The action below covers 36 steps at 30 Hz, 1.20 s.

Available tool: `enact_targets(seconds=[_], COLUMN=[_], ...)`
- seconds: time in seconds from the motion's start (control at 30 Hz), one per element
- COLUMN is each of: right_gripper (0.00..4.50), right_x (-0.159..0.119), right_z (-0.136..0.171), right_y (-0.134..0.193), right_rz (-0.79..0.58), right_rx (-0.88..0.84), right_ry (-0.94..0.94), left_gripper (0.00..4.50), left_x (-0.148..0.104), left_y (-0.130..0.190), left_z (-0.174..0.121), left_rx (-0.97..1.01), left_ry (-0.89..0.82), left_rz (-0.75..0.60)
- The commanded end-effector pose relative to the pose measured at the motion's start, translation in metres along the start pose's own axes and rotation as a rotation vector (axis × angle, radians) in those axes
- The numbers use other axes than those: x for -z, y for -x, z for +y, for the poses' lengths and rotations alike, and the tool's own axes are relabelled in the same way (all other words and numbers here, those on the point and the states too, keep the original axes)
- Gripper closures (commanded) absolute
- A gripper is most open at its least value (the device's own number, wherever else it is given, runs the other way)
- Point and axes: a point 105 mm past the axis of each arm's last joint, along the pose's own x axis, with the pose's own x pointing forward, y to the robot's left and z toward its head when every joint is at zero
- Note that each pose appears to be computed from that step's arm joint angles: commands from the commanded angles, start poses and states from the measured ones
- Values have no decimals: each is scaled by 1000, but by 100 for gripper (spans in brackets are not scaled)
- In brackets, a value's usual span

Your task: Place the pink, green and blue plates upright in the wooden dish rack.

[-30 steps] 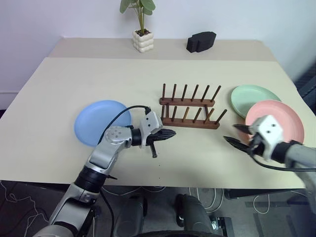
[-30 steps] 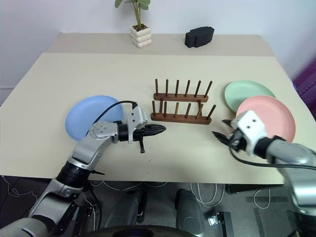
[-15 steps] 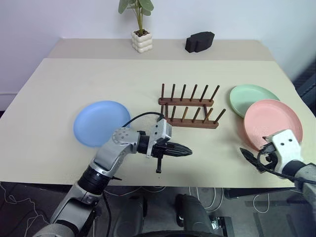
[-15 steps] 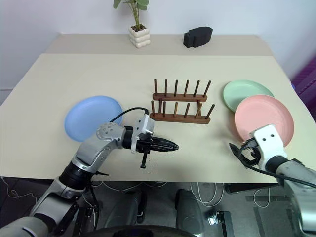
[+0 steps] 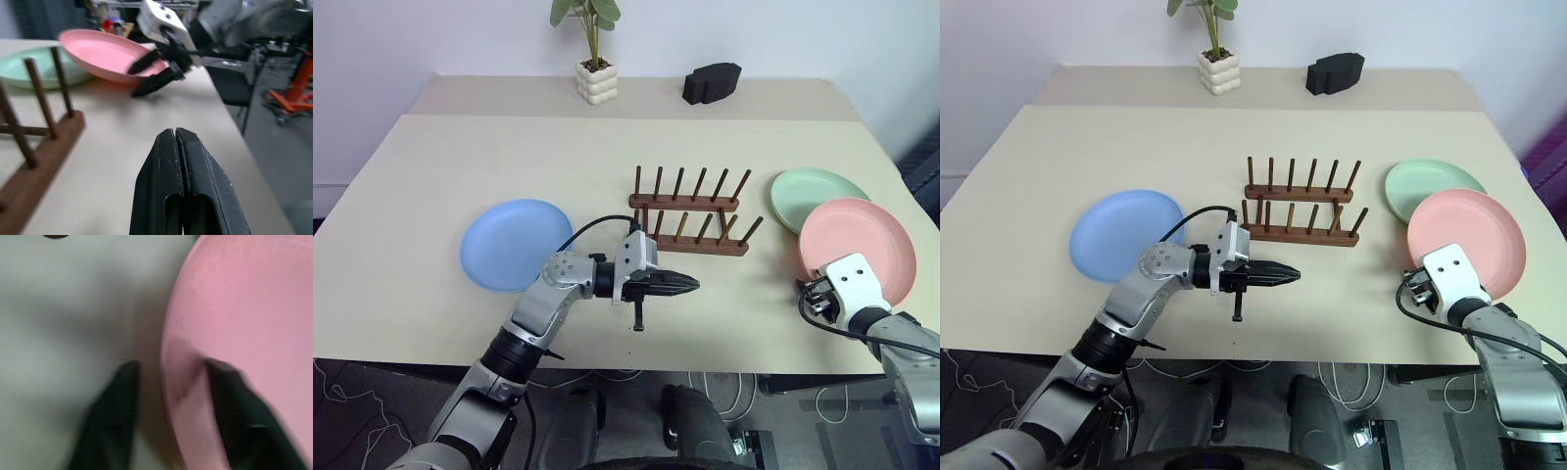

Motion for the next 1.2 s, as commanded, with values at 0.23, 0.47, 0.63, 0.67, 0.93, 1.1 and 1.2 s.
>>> enact_targets(seconds=[0.23,0.47,0.63,0.67,0.93,1.1,1.2], right_gripper=[449,449,449,449,449,449,449], right_x=[-7,-42,-114,-138,-228,-243,-243], right_z=[-6,-23,-40,-39,-9,3,6], right_y=[14,42,61,65,70,72,76], right_rz=[-27,-116,-363,-453,-825,-920,-932], right_rx=[47,106,114,79,-189,-472,-612], right_ry=[45,255,307,261,30,-265,-408], left_gripper=[450,450,450,450,450,450,450], left_x=[-14,-16,-18,-18,-20,-21,-20], left_y=[-2,-5,0,2,13,24,28], left_z=[3,5,14,17,27,31,32], left_rx=[-26,-28,-67,-84,-166,-218,-235], left_ry=[-38,-47,-53,-52,-67,-74,-72], left_rz=[-32,-39,-41,-42,-34,-37,-32])
